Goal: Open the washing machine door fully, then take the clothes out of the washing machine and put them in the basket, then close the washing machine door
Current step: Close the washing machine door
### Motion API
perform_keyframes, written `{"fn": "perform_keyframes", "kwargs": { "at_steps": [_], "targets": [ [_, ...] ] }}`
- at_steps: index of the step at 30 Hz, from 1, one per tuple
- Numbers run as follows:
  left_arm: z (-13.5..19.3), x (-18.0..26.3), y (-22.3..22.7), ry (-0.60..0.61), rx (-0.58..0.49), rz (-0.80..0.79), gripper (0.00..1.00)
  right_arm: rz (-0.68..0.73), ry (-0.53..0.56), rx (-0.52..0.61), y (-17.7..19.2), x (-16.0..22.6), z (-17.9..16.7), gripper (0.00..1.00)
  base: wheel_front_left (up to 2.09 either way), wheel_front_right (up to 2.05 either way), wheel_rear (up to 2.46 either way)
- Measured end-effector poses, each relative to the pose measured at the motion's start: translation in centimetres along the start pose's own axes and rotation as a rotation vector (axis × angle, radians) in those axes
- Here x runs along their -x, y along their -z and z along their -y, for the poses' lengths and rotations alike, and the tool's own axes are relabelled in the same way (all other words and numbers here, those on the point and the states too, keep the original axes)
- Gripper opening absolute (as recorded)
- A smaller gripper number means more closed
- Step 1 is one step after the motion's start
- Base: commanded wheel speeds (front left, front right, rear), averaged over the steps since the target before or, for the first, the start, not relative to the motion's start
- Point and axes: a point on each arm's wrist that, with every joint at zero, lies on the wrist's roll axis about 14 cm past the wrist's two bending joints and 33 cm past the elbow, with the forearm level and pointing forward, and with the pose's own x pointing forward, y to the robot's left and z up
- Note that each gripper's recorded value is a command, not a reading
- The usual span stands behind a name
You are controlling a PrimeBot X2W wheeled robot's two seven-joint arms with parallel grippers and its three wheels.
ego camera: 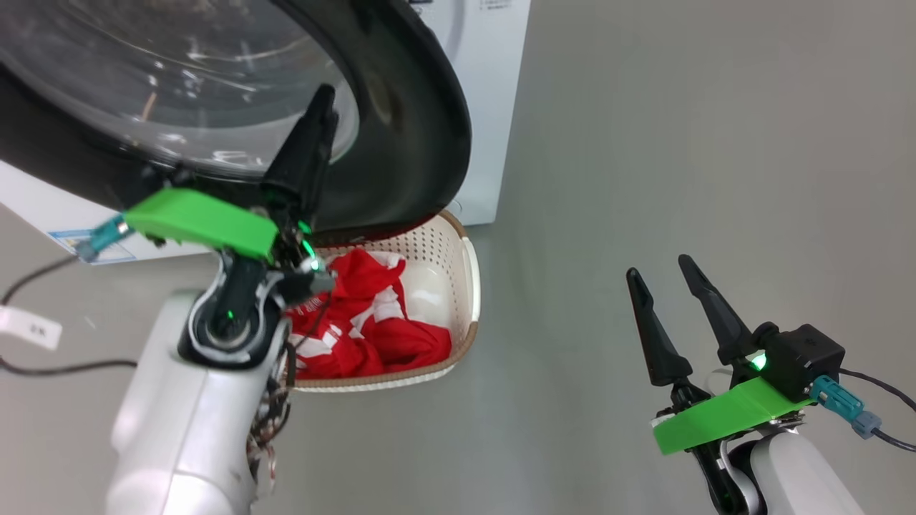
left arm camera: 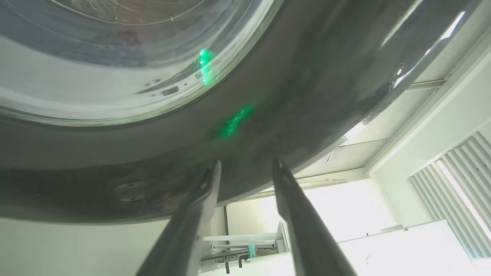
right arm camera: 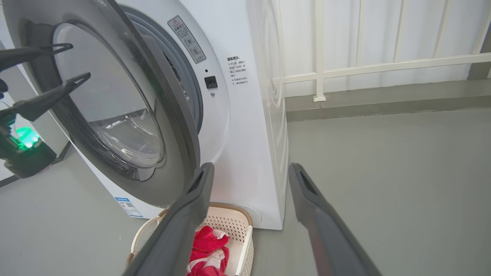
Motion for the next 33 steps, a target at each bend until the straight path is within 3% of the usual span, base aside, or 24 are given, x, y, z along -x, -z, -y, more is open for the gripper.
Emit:
{"fn": "perform_keyframes", "kwargs": {
  "at_steps": [1, 10, 12, 15, 16, 22, 27, 33],
  "targets": [
    [0.0, 0.4, -0.1, -0.002, -0.004, 0.006, 1.0, 0.004, -0.002, 0.0, -0.1, 0.0, -0.1, 1.0, 0.0, 0.0, 0.0],
    [0.9, 4.7, -1.3, 0.003, -0.19, 0.09, 1.0, 0.055, -0.014, 0.033, -2.1, 0.0, -0.5, 1.0, 0.0, 0.0, 0.0],
    [1.1, 5.7, -1.8, 0.001, -0.308, 0.119, 1.0, 0.069, -0.018, 0.059, -2.7, 0.0, -0.6, 1.0, 0.0, 0.0, 0.0],
    [1.6, 7.5, -3.0, 0.011, -0.567, 0.182, 1.0, 0.091, -0.023, 0.082, -3.5, 0.1, -0.8, 1.0, 0.0, 0.0, 0.0],
    [1.6, 7.5, -3.0, 0.011, -0.567, 0.182, 1.0, 0.091, -0.023, 0.082, -3.5, 0.1, -0.8, 1.0, 0.0, 0.0, 0.0],
    [0.9, 10.9, -3.3, -0.029, -0.951, 0.203, 1.0, 0.128, -0.029, 0.136, -5.0, 0.7, -1.0, 1.0, 0.0, 0.0, 0.0],
    [3.2, 13.0, -4.1, -0.031, -1.229, 0.282, 1.0, 0.127, -0.035, 0.179, -5.0, 1.5, -1.2, 1.0, 0.0, 0.0, 0.0],
    [1.8, 16.7, -4.2, -0.118, -1.364, 0.309, 1.0, 0.15, -0.04, 0.216, -5.8, 2.4, -1.5, 1.0, 0.0, 0.0, 0.0]
  ]
}}
